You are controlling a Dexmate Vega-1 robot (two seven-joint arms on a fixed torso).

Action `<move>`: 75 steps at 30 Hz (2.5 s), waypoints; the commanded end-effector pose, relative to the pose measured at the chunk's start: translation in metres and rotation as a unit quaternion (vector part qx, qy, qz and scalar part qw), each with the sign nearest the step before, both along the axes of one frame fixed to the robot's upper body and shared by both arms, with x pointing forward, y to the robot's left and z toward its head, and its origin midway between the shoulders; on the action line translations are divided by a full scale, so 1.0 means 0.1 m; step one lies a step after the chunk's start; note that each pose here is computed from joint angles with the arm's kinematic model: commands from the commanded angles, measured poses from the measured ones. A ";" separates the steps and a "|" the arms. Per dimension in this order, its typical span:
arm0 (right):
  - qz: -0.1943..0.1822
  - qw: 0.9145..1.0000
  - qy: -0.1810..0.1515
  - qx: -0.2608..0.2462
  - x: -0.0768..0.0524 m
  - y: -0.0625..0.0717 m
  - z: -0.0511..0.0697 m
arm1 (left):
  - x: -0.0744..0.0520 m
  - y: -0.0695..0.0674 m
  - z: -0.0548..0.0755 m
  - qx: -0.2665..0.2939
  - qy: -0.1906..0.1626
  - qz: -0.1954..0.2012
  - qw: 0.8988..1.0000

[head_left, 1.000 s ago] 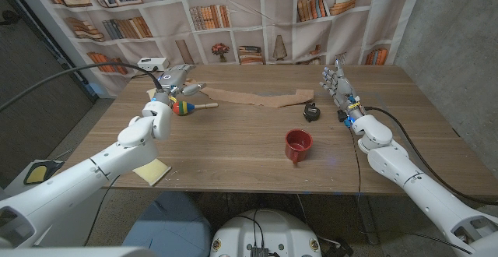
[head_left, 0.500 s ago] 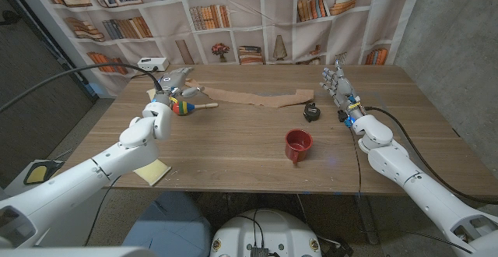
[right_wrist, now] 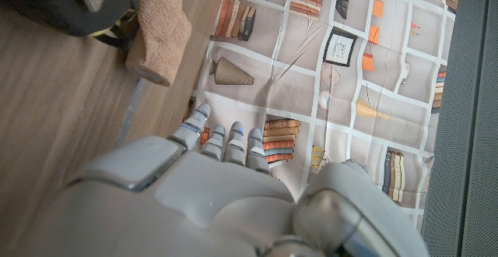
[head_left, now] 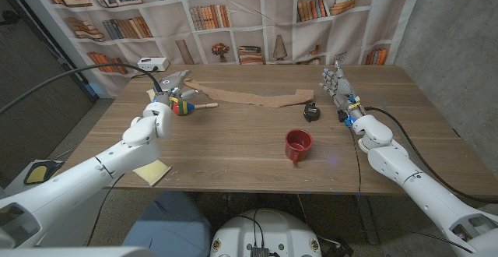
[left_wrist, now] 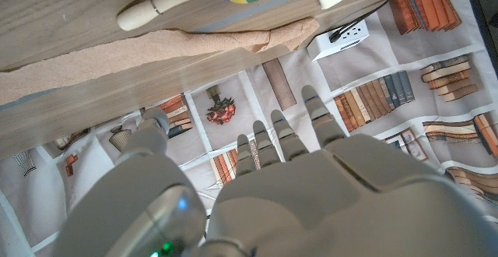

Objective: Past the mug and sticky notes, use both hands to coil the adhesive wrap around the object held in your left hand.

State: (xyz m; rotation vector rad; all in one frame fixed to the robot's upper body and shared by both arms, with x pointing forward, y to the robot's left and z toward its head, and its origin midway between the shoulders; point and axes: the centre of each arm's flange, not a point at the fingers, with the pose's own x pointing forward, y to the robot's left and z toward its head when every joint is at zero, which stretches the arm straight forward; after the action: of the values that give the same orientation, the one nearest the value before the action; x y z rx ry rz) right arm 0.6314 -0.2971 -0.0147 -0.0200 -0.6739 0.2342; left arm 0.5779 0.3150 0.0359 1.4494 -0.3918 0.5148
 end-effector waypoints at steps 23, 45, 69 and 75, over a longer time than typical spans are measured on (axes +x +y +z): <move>-0.003 1.000 0.002 0.002 0.01 -0.01 -0.03 | 0.19 0.10 -0.07 0.000 0.028 0.019 0.999; -0.002 1.000 0.003 0.003 -0.01 0.01 -0.05 | 0.20 0.07 -0.06 0.045 0.049 0.034 0.997; -0.002 1.000 0.001 0.006 -0.03 -0.04 -0.05 | 0.18 -0.04 -0.04 0.077 0.065 0.064 0.993; 0.001 1.000 0.001 0.005 -0.04 -0.05 -0.06 | 0.17 -0.05 -0.05 0.083 0.093 0.084 0.989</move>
State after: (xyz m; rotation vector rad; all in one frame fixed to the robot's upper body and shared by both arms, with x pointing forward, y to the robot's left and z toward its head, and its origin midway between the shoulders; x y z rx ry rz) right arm 0.6290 -0.3002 -0.0198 -0.0096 -0.6692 0.2265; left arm 0.5968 0.3136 0.0311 1.6419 -0.2507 0.4944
